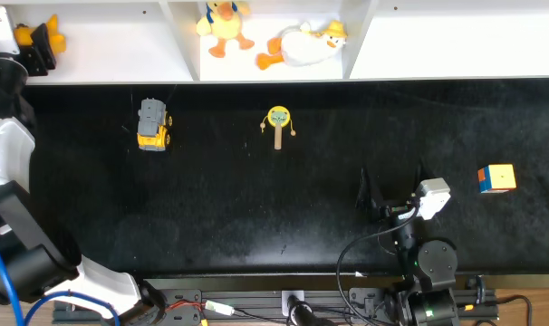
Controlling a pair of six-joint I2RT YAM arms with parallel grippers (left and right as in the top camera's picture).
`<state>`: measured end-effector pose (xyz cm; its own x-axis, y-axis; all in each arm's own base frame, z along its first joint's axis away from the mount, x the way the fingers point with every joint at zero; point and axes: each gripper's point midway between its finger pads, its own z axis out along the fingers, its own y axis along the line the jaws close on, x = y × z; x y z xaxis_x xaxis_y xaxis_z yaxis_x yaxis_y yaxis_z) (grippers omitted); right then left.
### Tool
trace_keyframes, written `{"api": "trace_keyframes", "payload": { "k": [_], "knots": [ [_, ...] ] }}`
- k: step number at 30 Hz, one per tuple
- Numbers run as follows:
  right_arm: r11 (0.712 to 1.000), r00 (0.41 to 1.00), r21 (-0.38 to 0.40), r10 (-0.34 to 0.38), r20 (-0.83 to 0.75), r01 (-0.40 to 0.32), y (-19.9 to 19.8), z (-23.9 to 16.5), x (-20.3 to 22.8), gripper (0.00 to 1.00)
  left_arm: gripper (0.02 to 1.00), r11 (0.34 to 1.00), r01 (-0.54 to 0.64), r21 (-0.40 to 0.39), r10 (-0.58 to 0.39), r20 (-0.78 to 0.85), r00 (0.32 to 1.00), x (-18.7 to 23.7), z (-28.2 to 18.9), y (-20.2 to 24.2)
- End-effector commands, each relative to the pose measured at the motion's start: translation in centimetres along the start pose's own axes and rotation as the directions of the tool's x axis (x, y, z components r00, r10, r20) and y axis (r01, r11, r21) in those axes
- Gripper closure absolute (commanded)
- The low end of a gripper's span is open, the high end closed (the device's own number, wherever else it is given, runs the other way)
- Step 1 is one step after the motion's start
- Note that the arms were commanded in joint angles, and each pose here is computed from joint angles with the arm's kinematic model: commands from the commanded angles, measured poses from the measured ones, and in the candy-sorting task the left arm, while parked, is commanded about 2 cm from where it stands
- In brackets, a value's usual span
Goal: Store Toys
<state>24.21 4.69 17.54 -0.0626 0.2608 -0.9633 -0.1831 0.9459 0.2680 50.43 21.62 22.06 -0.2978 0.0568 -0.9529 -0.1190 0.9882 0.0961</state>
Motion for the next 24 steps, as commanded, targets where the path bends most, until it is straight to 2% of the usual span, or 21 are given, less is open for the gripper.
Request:
{"api": "trace_keyframes", "payload": {
  "k": [1,6,9,16,24],
  "knots": [
    [1.000,1.000,0.002,-0.007,0.001,0.007,-0.1,0.0,0.3,0.009,0.364,1.000,-0.006,0.024,0.006,0.028,1.000,-0.9,0.5,-0.6],
    [1.000,1.000,0.002,-0.007,0.001,0.007,-0.1,0.0,0.3,0.005,0.507,1.000,-0.003,0.025,0.002,0.035,0.999,-1.1,0.5,-0.8],
    [1.000,1.000,0.002,-0.007,0.001,0.007,-0.1,0.0,0.3,0.007,0.581,0.999,0.034,0.014,-0.034,0.030,0.999,-1.0,0.5,-0.6],
    [1.000,1.000,0.002,-0.007,0.001,0.007,-0.1,0.0,0.3,0.007,0.641,0.994,0.065,-0.091,-0.070,-0.050,0.996,-0.7,0.3,1.4],
    [1.000,1.000,0.002,-0.007,0.001,0.007,-0.1,0.0,0.3,0.005,0.680,0.993,0.066,-0.094,-0.073,-0.073,0.995,-2.0,0.1,1.7]
  ]
}}
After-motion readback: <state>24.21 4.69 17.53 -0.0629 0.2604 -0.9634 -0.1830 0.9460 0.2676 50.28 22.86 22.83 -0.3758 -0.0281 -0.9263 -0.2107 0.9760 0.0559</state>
